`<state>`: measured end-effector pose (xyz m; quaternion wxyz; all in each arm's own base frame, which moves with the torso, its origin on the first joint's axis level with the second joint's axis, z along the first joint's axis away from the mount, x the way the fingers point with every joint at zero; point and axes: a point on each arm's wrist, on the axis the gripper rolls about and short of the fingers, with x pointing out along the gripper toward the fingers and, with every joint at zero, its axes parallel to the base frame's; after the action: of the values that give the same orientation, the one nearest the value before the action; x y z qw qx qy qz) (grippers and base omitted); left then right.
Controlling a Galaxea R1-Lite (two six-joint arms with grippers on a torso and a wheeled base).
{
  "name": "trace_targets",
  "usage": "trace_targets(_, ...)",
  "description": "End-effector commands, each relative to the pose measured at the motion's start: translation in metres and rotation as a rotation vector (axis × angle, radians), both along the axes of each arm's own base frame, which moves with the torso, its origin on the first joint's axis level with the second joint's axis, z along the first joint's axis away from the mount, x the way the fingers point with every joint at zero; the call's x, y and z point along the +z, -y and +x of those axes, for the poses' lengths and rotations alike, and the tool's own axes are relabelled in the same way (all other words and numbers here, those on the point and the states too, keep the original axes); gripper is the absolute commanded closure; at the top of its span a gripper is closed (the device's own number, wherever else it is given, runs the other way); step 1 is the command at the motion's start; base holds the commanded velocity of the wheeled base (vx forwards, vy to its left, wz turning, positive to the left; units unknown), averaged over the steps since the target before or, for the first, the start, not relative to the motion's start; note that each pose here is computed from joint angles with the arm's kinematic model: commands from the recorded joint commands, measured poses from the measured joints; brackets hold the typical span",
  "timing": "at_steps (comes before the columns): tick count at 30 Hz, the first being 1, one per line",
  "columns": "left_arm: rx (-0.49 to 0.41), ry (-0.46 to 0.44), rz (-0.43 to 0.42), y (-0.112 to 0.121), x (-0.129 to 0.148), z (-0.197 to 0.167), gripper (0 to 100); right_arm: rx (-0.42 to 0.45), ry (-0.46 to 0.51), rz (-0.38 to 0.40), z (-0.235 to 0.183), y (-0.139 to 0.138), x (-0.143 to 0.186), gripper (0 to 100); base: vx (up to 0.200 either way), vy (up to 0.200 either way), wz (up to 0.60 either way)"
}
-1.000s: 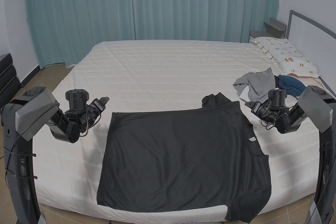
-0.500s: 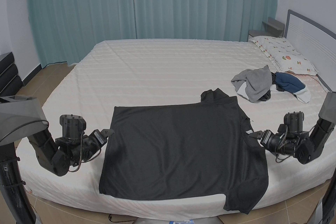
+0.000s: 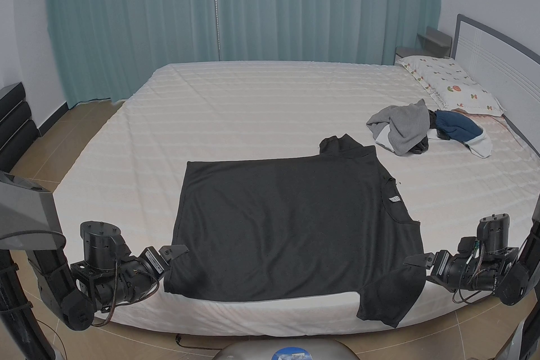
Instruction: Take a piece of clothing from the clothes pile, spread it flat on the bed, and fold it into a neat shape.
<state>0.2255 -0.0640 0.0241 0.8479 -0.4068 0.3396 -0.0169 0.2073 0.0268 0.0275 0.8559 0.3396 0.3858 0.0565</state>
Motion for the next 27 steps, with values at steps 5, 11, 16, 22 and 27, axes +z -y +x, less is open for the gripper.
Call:
trace_targets(5,0.006,-0.053,0.020,-0.002,-0.011,-0.002,0,0.010,-0.031,-0.004,-0.002,-0.002,-0.006,0,0.000,-0.160,0.00)
trace_targets(11,-0.023,-0.080,0.051,-0.018,-0.012,-0.015,0,0.009,-0.037,-0.006,-0.003,-0.001,-0.006,0,0.000,0.000,0.00)
trace_targets(16,-0.079,-0.057,0.056,-0.044,-0.008,-0.022,0,0.009,-0.042,-0.006,-0.004,-0.001,-0.007,0,0.000,0.000,0.00)
trace_targets(22,-0.126,-0.078,0.077,-0.061,-0.019,-0.021,0,0.009,-0.057,-0.008,-0.004,-0.001,-0.010,0,0.000,0.000,0.00)
trace_targets(27,-0.180,-0.118,0.131,-0.062,-0.036,-0.019,0,0.009,-0.073,-0.012,-0.004,-0.001,-0.014,0,0.000,0.000,0.00)
